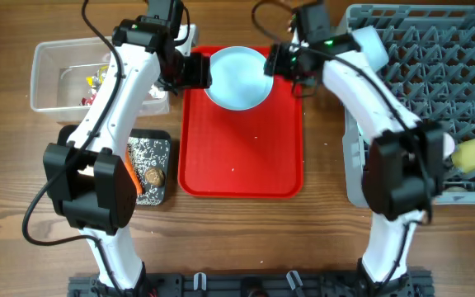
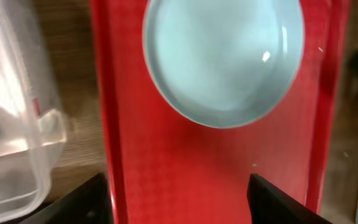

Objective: Sort waste into correct bins and load items into the dishwasher rack
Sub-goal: 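Grasp the blue plate with the right gripper and lift it, then stand the blue plate upright in the back of the dish rack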

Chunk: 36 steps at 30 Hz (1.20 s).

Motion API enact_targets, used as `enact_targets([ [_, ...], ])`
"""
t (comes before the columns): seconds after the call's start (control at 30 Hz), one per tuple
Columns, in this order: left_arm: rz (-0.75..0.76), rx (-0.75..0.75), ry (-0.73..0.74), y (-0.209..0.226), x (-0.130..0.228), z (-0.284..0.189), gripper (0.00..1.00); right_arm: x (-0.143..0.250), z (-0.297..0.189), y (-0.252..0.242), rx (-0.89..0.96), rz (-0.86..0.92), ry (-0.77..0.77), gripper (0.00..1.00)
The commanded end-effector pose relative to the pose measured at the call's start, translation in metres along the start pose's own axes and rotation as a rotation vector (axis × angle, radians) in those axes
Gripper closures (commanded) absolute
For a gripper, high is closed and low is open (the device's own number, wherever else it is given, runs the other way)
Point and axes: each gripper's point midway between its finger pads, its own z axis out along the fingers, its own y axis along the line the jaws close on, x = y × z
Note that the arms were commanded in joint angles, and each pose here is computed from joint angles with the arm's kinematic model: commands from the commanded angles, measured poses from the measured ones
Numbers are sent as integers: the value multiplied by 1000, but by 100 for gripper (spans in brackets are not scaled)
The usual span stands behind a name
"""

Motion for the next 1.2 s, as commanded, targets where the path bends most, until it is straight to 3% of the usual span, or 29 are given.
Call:
enact_targets([
  [0.0, -110, -82, -19, 14, 0, -1, 27, 19, 40, -16, 81, 34, 54, 34],
  [0.07, -109, -82, -20, 14, 0, -1, 25, 27, 55, -22, 98, 35, 85, 39],
  [0.1, -109, -82, -20, 14, 0, -1, 18, 31, 61, -25, 105, 37, 96, 44],
  [0.13, -109, -82, -20, 14, 0, -1, 1, 33, 64, -27, 108, 38, 102, 47],
  [0.4, -109, -81, -20, 13, 0, -1, 0, 46, 81, -33, 134, 35, 139, 94],
  [0.6, -109, -81, -20, 13, 0, -1, 0, 25, 55, -55, 184, 23, 98, 96],
  [0.73, -109, -81, -20, 13, 0, -1, 0, -28, -29, -59, 188, -68, -57, 96],
  [0.9, -109, -81, -20, 13, 0, -1, 0, -89, -167, -69, 327, -132, -399, 96],
  [1.03, -109, -81, -20, 13, 0, -1, 0, -109, -274, -101, 599, -160, -641, 96],
  [1.17, -109, -81, -20, 13, 0, -1, 0, -111, -336, -151, 958, -218, -659, 96],
])
